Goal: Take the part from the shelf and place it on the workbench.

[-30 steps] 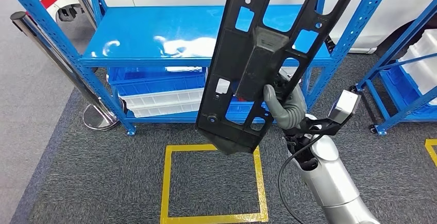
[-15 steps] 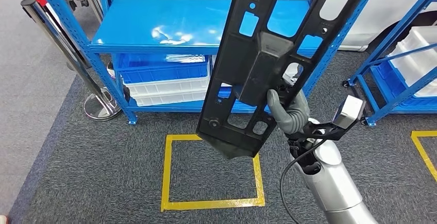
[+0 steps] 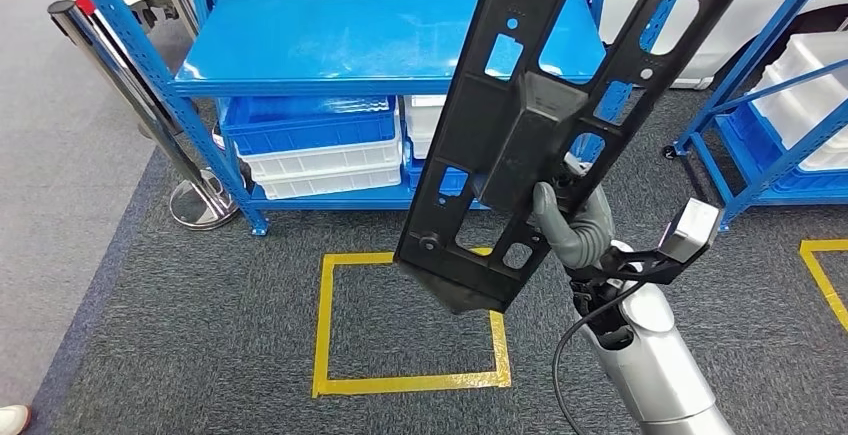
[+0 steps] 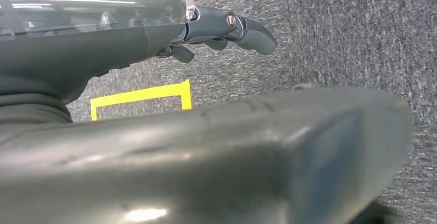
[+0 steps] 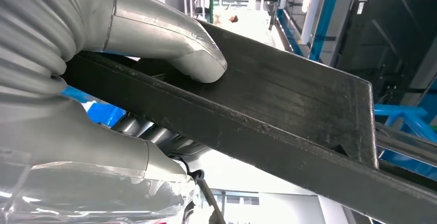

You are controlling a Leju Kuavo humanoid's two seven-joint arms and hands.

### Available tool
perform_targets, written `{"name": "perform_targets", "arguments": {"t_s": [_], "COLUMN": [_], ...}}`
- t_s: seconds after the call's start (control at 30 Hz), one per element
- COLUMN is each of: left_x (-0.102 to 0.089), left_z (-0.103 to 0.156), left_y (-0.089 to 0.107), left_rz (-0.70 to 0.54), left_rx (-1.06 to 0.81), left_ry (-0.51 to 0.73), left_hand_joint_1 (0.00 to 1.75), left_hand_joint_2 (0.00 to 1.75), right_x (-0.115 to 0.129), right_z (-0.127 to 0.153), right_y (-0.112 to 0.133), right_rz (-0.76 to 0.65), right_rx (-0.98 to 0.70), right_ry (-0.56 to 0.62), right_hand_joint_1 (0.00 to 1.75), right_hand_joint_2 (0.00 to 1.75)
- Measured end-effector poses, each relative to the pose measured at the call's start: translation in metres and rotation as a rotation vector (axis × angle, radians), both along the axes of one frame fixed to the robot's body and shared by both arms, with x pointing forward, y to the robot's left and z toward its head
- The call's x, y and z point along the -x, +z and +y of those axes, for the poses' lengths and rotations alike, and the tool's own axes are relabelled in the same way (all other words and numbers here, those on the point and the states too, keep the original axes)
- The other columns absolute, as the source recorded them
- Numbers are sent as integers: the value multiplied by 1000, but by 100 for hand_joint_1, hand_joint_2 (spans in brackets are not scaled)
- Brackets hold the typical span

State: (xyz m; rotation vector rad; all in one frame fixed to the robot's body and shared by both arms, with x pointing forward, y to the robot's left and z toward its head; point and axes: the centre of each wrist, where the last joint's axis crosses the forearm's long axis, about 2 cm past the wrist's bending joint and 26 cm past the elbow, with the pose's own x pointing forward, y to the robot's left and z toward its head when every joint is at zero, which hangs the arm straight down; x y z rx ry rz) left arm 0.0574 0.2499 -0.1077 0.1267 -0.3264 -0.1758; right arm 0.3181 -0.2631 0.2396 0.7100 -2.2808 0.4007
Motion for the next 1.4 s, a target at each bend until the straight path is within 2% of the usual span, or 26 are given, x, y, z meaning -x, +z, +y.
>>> {"name": "perform_targets", "arguments": {"t_s": [1.4], "left_x": [2], "left_z": [1], "left_y": [0], "left_rz": [2], "left_rx": [-3], "left_ry": [0], "left_hand_joint_1": [0], "left_hand_joint_2": [0], "right_x": [9], "right_z": [-11], "right_y": [-4], "right_rz": [1], "right_rx": [-30], "right_ry": [-2], "right_hand_joint_1": [175], "right_hand_joint_2": [175]}}
